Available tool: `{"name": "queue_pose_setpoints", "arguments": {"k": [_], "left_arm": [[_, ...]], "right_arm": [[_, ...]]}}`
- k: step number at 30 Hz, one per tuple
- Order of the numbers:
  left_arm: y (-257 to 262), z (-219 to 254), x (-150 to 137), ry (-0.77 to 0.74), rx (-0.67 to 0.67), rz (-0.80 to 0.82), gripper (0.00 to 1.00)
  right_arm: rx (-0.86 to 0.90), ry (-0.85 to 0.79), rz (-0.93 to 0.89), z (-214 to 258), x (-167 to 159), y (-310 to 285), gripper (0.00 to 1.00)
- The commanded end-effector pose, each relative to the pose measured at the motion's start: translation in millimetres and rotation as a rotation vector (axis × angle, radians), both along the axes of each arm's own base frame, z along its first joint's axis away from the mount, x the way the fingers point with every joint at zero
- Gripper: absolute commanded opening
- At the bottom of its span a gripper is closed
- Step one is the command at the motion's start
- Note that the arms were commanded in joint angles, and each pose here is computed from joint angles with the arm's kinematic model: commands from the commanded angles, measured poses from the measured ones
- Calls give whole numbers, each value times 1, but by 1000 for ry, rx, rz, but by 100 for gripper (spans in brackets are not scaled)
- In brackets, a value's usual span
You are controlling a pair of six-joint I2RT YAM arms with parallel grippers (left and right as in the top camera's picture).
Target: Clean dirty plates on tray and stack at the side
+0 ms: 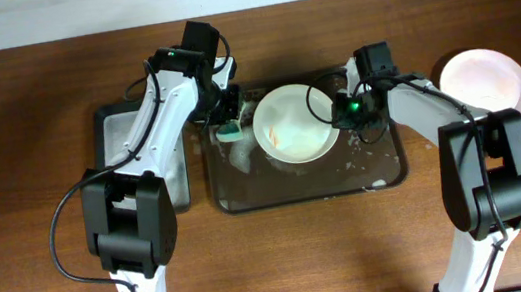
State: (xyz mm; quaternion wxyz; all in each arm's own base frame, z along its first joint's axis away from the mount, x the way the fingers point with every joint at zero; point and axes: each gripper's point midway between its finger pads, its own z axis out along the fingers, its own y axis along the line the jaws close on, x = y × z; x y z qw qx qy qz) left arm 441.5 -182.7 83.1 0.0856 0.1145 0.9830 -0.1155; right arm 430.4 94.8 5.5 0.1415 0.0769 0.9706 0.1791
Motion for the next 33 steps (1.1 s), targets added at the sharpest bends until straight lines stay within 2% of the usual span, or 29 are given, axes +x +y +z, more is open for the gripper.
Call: {"name": "queue_pose_setpoints", "arguments": {"k": [1,6,11,16,18,22,28,33], "left_arm": [[-1,7,2,-22,-5,4,0],[-3,8,5,-38,-10,4,1],[-7,6,16,-78,-24,0,0],[-35,-14,26,-132,-39,-132,1],[-54,-25,23,-146,-46,-216,1],[-85,-34,18,-172,-55,-286,1],[-116,-27,26,-269,-80,-326,0],[-117,-52,25,-242,-51,-329,0]], "right_arm": [[-19,215,-278,-25,-29,-18,4],[-104,298,-338,-31,-50,-32,4],[-110,280,-305,-31,-47,-30,4],[-116,269,-273,-31,-47,-27,4],[-119,263,-257,-31,-46,-27,4],[-119,262,-255,-31,-46,-27,4],[-118,261,-255,-31,-46,-26,4],[-119,261,-255,-31,-46,-26,4]]}}
